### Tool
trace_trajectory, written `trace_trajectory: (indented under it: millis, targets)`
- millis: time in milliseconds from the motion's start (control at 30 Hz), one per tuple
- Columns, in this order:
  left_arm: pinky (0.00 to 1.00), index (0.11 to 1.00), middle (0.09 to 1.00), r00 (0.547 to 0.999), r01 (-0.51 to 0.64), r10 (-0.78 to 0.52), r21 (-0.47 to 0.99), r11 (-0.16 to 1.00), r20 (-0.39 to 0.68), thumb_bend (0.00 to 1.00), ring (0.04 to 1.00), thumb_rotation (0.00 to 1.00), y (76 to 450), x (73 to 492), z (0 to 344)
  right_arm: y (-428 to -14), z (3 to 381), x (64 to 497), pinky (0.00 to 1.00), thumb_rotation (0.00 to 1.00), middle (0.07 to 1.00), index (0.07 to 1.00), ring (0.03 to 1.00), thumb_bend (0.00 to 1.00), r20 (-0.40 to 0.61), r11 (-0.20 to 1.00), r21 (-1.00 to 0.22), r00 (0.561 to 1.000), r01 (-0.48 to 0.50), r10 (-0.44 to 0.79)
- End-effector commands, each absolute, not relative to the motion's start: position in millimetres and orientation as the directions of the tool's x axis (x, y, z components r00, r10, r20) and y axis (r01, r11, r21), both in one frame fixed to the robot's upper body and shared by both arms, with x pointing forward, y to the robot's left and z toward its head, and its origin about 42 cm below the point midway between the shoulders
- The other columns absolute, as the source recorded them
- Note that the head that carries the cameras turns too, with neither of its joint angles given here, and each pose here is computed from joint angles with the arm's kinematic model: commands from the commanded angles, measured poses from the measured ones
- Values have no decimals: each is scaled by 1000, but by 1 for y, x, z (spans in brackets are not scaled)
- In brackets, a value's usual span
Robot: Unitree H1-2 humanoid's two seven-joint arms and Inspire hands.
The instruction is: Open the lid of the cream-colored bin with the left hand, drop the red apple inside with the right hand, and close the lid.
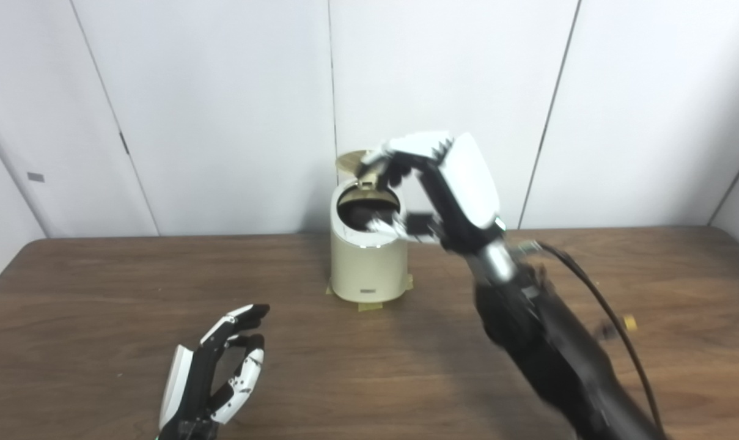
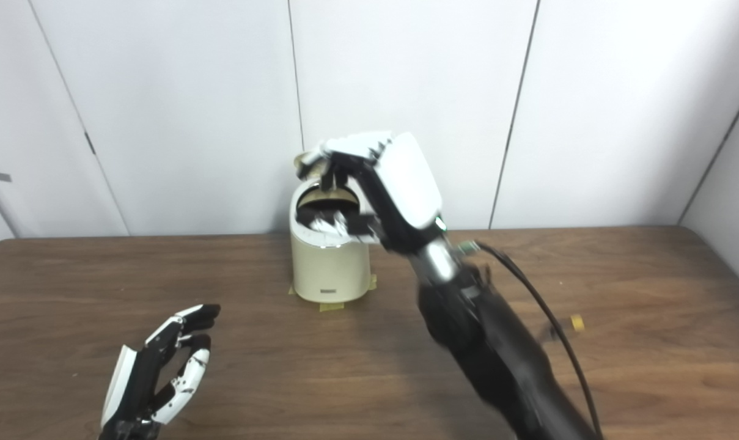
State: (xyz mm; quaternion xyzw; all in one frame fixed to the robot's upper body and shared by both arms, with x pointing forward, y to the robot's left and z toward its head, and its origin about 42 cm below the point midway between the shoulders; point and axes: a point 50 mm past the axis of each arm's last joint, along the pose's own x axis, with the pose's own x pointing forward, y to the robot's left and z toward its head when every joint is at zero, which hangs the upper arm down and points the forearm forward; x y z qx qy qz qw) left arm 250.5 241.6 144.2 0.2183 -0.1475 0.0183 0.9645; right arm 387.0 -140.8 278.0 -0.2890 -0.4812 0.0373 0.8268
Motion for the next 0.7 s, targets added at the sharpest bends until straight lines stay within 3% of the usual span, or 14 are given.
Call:
trace_trajectory:
  millis: [0, 33, 100, 167, 267, 367, 433, 500, 667]
  targets:
    - [683, 768, 784, 937, -124, -18, 384, 915, 348, 178, 774, 550, 235, 252, 153, -159, 284, 376, 509, 559, 666, 648, 625, 523, 714, 862, -490, 626, 129, 312]
    - [683, 766, 782, 937, -126, -18, 384, 915, 349, 185, 772, 554, 236, 252, 153, -166, 277, 367, 591, 699, 735, 727, 702, 540, 687, 883, -464, 657, 69, 310]
    - [685, 765, 780, 937, -126, -16, 381, 916, 349, 194, 770, 561, 237, 253, 154, -180, 259, 352, 648, 746, 790, 782, 759, 552, 656, 917, -398, 692, -21, 301]
    - [685, 757, 775, 936, -126, -17, 381, 916, 351, 194, 768, 561, 238, 254, 157, -193, 240, 339, 636, 725, 793, 772, 751, 579, 637, 940, -338, 722, -51, 268]
    - [647, 724, 746, 927, -130, -30, 395, 909, 374, 180, 732, 515, 239, 261, 166, -207, 211, 319, 611, 610, 742, 723, 710, 525, 602, 961, -271, 772, -45, 206]
    - [630, 721, 736, 916, -123, -63, 426, 896, 397, 203, 715, 600, 241, 273, 180, -214, 189, 302, 612, 614, 742, 729, 713, 443, 557, 975, -219, 814, -46, 164]
    - [661, 746, 756, 908, -113, -99, 465, 878, 407, 269, 743, 730, 241, 283, 195, -216, 179, 293, 637, 530, 729, 718, 714, 293, 545, 981, -193, 828, -32, 134]
    - [675, 758, 770, 901, -106, -132, 504, 857, 414, 293, 760, 765, 241, 297, 212, -218, 171, 285, 638, 506, 721, 710, 707, 247, 529, 983, -182, 842, -2, 100]
    - [788, 818, 837, 864, -123, -239, 647, 753, 442, 437, 851, 854, 237, 347, 277, -225, 154, 273, 599, 475, 711, 700, 686, 284, 474, 966, -247, 879, 73, 55]
